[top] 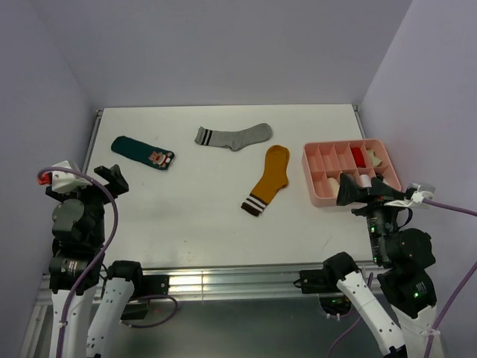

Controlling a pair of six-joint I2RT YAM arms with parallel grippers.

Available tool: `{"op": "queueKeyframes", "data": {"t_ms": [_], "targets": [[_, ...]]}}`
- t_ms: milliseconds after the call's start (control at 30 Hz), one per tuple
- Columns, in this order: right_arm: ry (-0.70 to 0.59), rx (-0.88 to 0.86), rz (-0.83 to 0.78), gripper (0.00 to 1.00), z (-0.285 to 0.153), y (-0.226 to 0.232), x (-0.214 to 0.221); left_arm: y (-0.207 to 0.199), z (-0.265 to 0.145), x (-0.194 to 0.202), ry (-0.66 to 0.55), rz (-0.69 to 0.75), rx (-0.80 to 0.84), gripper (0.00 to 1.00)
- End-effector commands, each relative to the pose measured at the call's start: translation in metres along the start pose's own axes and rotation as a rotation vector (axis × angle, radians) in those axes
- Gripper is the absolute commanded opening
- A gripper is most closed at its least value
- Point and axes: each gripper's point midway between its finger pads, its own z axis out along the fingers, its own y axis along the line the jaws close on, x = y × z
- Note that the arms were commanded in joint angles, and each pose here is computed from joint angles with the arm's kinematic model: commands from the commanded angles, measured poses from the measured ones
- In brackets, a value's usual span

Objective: Roll the socks
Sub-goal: Roll the sock at the center of the board.

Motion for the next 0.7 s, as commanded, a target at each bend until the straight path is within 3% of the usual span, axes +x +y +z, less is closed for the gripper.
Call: {"op": "queueKeyframes", "data": {"t_ms": [0,367,667], "targets": [[0.000,-0.006,0.022,1.00,0.004,0.004,0.001,-0.005,0.005,0.008,0.027,0.010,0.024,0.99],[0.147,-0.148,0.116,1.00,0.017,0.039,0.039,-0.018,0.040,0.057,0.211,0.033,0.041,0.99],[0.260,-0.226,0.132,1.00,0.034,0.062,0.073,-0.036,0.103,0.104,0.306,0.149,0.097,0.97]]}}
